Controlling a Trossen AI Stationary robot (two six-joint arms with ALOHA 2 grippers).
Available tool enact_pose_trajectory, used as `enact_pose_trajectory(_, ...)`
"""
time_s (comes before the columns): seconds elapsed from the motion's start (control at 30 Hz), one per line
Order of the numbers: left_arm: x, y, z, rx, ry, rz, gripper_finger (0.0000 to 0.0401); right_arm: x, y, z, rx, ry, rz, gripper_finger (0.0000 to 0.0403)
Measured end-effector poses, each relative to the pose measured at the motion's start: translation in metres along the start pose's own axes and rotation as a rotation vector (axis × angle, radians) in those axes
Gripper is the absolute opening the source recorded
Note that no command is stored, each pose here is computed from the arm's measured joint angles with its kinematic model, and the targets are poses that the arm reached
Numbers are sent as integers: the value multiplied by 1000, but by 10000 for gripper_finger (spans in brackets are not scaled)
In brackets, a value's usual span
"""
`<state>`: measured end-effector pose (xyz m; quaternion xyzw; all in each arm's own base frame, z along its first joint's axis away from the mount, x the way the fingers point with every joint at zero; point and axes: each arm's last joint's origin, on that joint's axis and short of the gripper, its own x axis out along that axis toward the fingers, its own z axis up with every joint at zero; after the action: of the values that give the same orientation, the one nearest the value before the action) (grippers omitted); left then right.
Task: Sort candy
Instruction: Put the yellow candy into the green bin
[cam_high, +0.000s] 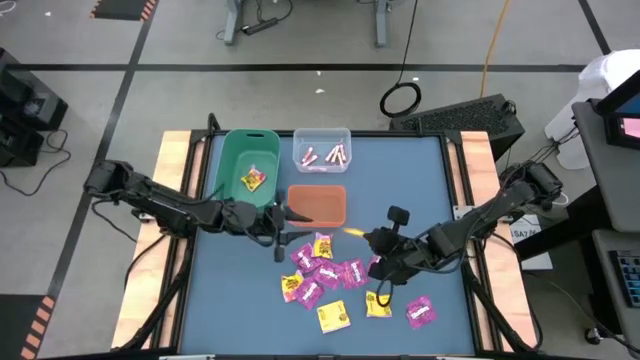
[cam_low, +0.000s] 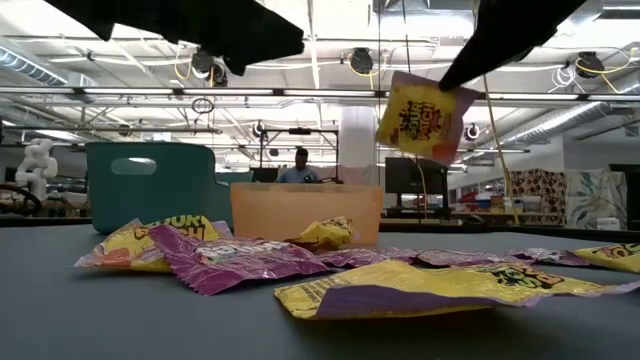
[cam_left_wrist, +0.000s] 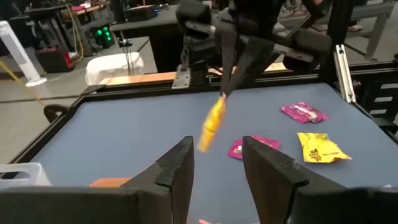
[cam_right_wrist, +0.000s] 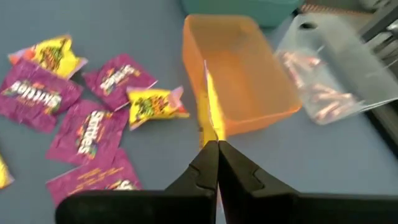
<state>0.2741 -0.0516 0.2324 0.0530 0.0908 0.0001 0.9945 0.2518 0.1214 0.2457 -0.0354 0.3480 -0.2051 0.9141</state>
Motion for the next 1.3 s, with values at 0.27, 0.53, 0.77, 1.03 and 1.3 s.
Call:
enact_pose_trajectory(0.27,7,-1,2,-7,-27,1,142,-17,-4,7,-12,-141,-82,0)
enact_pose_trajectory(0.53,7,-1,2,-8,-29,2,142,-43,-13,25,59,-321,-99,0)
enact_pose_trajectory(0.77,7,-1,4,-10,-46,3,142,-60,-16,35,154,-427,-104,0)
enact_pose_trajectory(1.03,7,-1,6,-14,-69,11,142,-65,-14,37,190,-457,-88,0)
enact_pose_trajectory(1.3,6,11,23,21,-255,33,147,-64,-12,37,172,-441,-44,0)
